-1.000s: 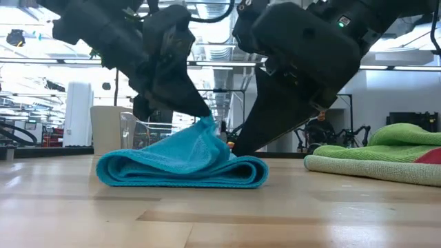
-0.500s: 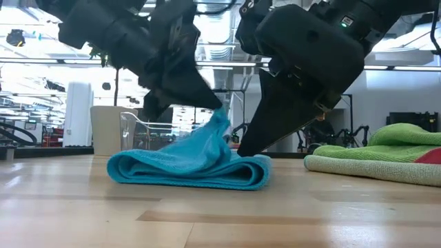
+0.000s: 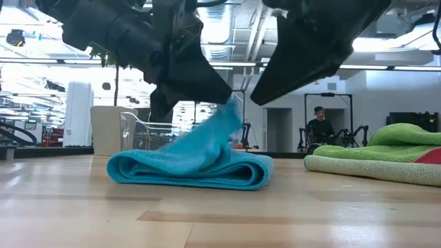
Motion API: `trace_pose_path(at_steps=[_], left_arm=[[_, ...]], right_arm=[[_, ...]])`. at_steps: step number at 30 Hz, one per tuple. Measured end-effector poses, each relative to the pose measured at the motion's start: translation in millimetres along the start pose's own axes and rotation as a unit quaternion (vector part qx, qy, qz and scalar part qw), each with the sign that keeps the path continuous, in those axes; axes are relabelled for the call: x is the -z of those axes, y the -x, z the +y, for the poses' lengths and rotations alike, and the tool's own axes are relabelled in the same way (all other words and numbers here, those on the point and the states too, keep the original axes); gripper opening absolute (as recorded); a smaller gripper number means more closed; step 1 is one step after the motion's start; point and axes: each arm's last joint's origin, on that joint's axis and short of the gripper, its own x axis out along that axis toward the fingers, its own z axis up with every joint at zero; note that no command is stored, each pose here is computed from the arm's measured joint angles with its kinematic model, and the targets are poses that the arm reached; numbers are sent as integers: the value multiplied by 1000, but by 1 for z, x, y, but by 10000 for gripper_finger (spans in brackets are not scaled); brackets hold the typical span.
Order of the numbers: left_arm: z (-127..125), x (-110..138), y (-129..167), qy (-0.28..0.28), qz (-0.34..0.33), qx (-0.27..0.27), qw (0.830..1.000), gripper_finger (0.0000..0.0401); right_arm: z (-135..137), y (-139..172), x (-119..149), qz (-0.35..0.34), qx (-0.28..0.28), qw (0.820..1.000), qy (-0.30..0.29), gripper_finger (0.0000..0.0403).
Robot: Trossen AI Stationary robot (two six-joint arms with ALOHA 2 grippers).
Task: Fold microfiber towels
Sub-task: Fold the blue microfiber cloth
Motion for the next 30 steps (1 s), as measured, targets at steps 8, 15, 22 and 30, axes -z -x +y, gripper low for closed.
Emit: trace_pose_path(at_steps=[8, 15, 22, 30], left_arm=[[-5, -2, 0, -1, 0, 42, 999, 158], [-6, -4, 11, -4, 40, 41, 998, 166], [-21, 0, 34, -38, 38, 6, 999, 158], [-14, 30, 33, -40, 61, -36, 997, 143]], right_arm=[[-6, -7, -2, -11, 30, 999, -5, 102], [-19, -32, -13, -49, 74, 996, -11, 102], [-43, -66, 21, -61, 56, 995, -52, 102], [-57, -73, 50, -29, 28, 994, -101, 102]])
